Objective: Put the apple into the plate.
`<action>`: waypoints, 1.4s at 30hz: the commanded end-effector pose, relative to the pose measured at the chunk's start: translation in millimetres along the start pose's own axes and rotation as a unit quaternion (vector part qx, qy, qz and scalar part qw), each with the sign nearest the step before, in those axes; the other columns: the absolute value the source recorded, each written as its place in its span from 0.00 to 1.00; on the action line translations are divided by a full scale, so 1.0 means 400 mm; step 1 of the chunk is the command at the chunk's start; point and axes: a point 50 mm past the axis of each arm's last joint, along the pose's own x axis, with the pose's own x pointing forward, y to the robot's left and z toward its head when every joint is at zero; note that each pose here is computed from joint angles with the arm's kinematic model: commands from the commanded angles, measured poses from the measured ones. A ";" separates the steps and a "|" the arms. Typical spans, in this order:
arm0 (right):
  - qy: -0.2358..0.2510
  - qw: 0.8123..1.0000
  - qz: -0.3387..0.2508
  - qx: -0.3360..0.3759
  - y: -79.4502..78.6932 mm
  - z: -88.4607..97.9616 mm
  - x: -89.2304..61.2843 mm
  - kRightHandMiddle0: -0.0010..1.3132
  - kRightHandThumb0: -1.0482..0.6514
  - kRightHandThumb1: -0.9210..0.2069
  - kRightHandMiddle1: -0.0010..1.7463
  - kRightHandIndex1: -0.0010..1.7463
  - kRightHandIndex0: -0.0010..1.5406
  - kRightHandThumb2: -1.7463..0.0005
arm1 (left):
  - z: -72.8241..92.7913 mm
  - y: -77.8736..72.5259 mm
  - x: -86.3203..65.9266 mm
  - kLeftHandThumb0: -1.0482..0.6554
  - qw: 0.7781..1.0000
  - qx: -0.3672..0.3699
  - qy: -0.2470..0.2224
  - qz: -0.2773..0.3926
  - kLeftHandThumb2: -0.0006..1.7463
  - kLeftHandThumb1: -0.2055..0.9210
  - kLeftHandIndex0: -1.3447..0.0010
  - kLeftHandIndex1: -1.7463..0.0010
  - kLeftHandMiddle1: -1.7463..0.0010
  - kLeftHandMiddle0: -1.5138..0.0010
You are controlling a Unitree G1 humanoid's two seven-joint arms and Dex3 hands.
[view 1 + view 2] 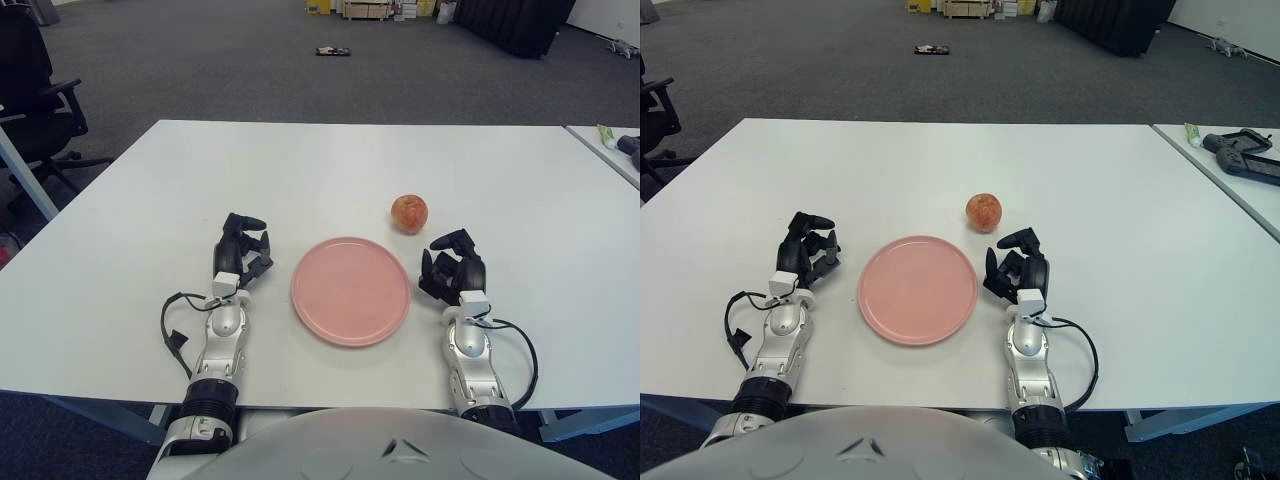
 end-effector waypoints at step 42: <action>-0.067 0.997 -0.031 -0.018 0.002 0.022 -0.002 0.15 0.41 0.02 1.00 0.72 0.13 0.68 | -0.024 0.003 -0.019 0.39 1.000 0.005 0.019 -0.003 0.52 0.76 0.73 0.00 0.00 0.57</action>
